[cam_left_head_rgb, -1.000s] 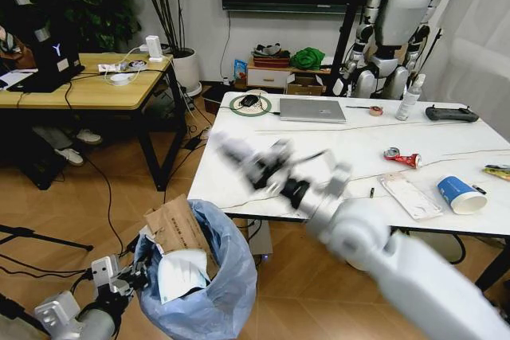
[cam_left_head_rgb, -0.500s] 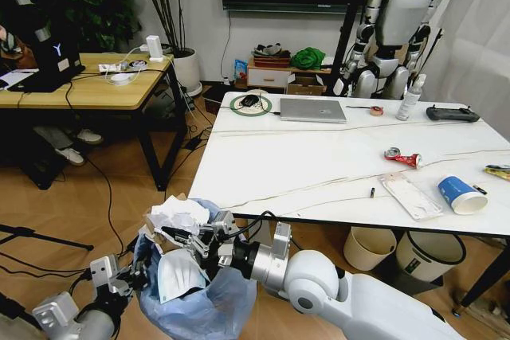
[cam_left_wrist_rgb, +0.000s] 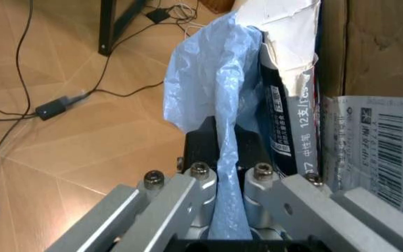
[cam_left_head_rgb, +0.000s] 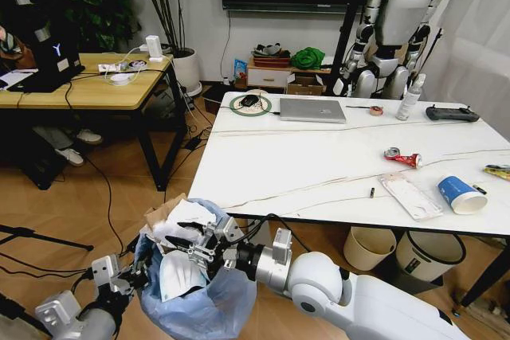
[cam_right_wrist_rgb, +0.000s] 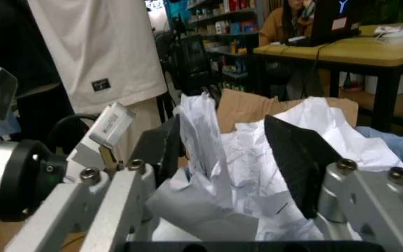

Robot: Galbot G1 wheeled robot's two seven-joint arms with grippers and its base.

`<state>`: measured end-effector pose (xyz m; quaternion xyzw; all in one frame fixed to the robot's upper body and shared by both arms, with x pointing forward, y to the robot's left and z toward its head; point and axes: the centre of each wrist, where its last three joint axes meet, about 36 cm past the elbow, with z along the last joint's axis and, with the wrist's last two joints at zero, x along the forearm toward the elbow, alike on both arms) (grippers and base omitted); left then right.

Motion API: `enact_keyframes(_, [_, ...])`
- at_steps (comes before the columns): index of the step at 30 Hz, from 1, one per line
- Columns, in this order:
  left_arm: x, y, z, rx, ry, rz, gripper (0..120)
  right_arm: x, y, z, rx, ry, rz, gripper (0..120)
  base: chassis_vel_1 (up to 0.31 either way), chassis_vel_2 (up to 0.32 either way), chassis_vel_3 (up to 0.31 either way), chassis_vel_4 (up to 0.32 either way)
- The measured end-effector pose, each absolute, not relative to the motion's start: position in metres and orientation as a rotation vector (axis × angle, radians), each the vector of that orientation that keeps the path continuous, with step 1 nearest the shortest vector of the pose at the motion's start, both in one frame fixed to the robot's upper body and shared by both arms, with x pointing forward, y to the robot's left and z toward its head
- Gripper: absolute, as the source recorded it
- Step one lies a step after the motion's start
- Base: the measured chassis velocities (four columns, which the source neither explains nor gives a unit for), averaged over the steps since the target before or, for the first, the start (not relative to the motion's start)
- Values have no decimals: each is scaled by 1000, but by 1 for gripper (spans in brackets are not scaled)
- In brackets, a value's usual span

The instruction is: Pick up the trash bin and place the trash from the table into it.

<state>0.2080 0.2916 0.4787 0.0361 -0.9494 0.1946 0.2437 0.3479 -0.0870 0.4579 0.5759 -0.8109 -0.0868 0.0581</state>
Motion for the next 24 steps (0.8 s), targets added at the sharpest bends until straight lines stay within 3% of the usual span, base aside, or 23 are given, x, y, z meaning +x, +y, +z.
enact_keyframes(8, [209, 293, 476, 108, -2588, 530, 0, 343, -99, 470, 1714, -2500, -247, 77, 0, 0, 0, 0])
enact_keyframes(14, [206, 289, 471, 117, -2561, 542, 0, 371, -121, 495, 1464, -2740, -252, 98, 0, 0, 0, 0])
enact_keyframes(17, [206, 288, 471, 118, -2554, 546, 0, 383, -136, 503, 1303, -2839, -265, 100, 0, 0, 0, 0])
enact_keyframes(24, [205, 283, 470, 111, -2542, 547, 0, 407, -221, 504, 800, -3084, -174, 100, 0, 0, 0, 0])
